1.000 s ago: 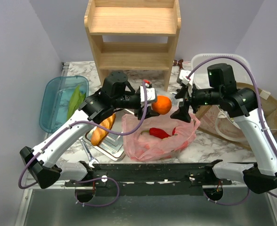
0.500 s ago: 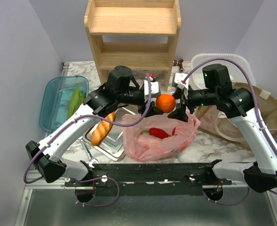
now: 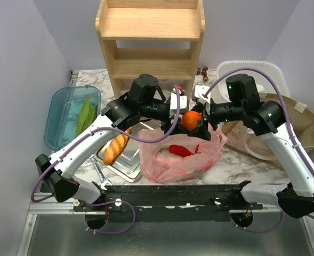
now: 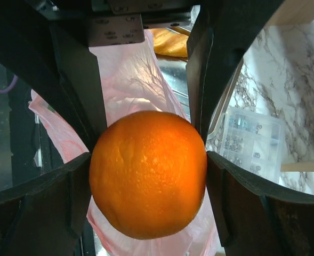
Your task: Untie the knot of the grocery bags and take out the mixed food
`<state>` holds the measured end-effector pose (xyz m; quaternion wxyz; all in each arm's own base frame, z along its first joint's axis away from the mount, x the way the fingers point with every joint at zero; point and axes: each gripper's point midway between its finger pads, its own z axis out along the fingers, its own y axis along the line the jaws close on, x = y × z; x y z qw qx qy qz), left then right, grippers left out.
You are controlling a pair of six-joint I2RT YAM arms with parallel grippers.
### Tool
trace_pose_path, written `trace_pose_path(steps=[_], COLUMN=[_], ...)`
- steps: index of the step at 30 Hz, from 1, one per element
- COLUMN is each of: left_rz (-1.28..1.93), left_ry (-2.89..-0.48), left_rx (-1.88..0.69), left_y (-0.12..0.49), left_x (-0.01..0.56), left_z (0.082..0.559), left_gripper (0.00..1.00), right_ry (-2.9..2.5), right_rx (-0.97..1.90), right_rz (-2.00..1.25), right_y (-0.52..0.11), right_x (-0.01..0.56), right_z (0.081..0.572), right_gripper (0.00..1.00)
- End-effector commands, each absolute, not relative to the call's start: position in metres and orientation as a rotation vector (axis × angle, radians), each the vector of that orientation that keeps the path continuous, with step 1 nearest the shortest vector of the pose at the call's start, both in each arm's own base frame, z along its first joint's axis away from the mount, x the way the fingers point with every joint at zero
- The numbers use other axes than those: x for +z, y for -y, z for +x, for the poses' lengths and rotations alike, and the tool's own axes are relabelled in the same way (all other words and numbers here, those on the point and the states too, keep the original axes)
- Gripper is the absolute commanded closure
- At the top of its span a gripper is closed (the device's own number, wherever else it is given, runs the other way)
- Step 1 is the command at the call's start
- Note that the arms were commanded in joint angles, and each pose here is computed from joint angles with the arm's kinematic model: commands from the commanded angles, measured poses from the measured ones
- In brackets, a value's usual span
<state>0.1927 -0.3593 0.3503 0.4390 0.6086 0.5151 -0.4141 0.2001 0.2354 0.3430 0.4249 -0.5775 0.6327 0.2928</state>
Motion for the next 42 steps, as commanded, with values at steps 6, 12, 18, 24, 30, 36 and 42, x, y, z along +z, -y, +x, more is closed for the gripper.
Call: trace_pose_path(steps=[6,12,18,24,30,36,42], left_rz=[1.548,1.512,1.592,1.626,1.640,1.609,1.355], left_ry=[-1.235,-1.293,-1.173,-1.099,-1.078,-1.142,-1.378], left_rx=[-1.079,-1.100,-1.006,-0.995,-0.994,-0.979,-0.954], left_y=[0.361,0.336,0.313,0.314,0.317,0.312,0.277], left_x=[0.357,0.352,0.349,0.354,0.353,0.348,0.343], left_z=[0.183,0.193,0.187,0.181,0.179,0.187,0.229], left_gripper=[0.99,0.62,0.69,0.80,0.81,0.61,0.32], right_ry=[-1.555,-1.606,-1.601,-1.577,-1.579,-1.616,-1.691], right_rx=[0.709,0.645,0.635,0.674,0.697,0.636,0.451], right_rz=[-1.462,-1.453,-1.452,-1.460,-1.456,-1.428,-1.290], right_y=[-0.238,-0.227,-0.225,-0.231,-0.236,-0.229,-0.208], right_x=[0.342,0.338,0.337,0.343,0.345,0.345,0.346], right_z=[0.202,0.203,0.201,0.201,0.203,0.210,0.232], right_gripper=[0.56,0.67,0.71,0.51,0.41,0.64,0.65])
